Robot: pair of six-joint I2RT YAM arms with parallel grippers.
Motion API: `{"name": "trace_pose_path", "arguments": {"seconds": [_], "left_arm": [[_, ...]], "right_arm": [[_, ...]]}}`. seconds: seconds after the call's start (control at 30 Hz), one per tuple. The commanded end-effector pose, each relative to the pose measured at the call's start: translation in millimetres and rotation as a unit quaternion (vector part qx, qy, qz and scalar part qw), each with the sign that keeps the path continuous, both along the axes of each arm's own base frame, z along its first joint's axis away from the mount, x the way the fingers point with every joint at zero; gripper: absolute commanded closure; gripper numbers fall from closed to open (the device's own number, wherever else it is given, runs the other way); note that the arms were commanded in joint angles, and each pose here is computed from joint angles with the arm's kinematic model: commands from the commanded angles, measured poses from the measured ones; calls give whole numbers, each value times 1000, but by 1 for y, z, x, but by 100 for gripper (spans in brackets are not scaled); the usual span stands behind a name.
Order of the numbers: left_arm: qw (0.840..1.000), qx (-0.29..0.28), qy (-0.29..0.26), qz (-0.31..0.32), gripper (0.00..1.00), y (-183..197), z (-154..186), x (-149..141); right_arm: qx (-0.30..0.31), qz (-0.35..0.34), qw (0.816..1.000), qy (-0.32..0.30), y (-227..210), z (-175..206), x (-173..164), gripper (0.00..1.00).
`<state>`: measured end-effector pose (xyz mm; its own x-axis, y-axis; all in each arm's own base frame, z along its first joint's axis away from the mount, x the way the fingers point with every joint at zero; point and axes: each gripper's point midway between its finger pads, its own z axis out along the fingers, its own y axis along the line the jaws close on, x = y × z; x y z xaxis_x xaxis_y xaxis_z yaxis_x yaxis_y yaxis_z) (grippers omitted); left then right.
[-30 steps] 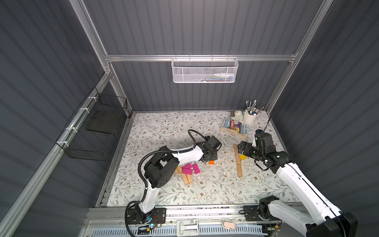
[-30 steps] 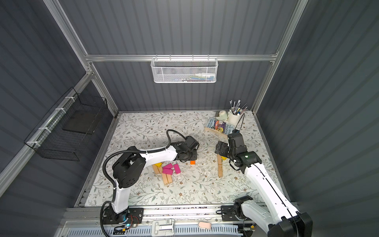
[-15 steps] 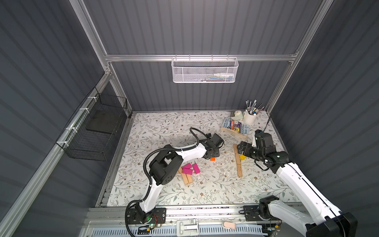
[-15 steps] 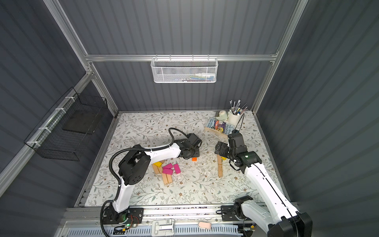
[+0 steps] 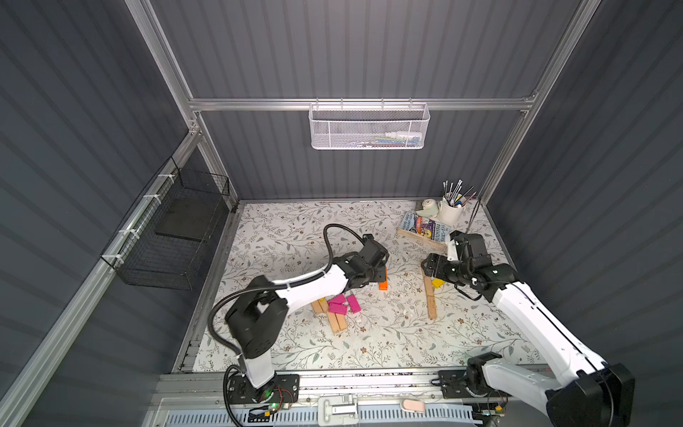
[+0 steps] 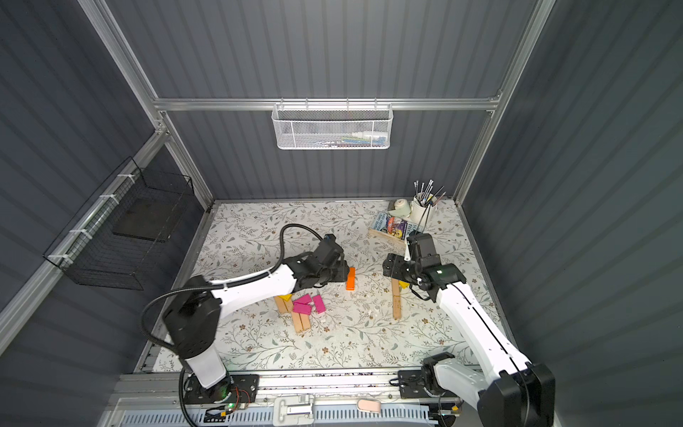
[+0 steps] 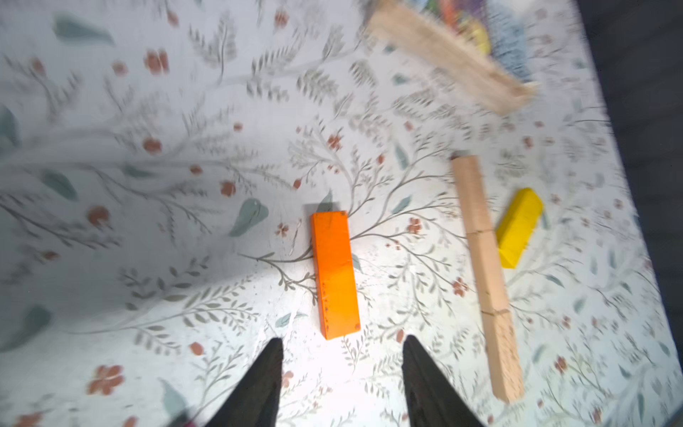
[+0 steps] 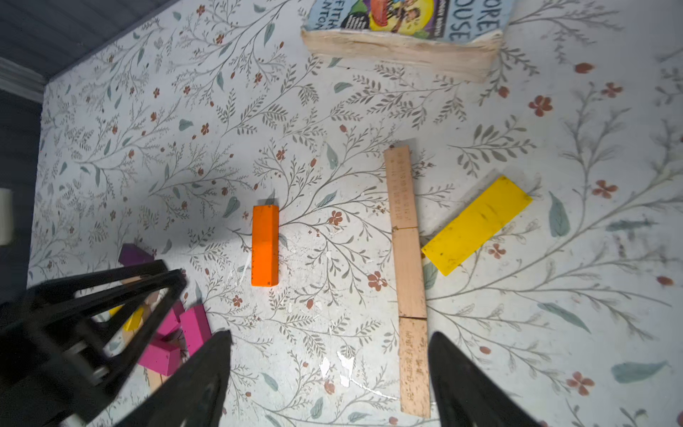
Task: Assemble the letter k with building blocks
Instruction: Place the building block at the center of the board, then pick up the building block from the center of the board.
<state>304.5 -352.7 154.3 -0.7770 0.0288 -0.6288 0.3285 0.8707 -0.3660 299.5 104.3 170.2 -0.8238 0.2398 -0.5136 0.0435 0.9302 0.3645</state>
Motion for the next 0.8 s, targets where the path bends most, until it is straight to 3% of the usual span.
{"name": "trace_pose_path", "arguments": {"seconds": [0.0, 0.17, 0.43, 0.77], "left_arm": [[993, 10, -88, -77, 44, 18, 38, -16], [982, 35, -120, -143, 33, 49, 56, -52], [955, 89, -143, -244, 1, 97, 57, -107], [926, 170, -159, -296, 0, 123, 45, -120]], "right_arm": [[2, 59, 998, 29, 27, -5, 4, 19], [-17, 77, 995, 65, 53, -24, 18, 24], [-68, 89, 987, 118, 91, -66, 39, 34], [-101, 99, 978, 155, 125, -109, 55, 36]]}}
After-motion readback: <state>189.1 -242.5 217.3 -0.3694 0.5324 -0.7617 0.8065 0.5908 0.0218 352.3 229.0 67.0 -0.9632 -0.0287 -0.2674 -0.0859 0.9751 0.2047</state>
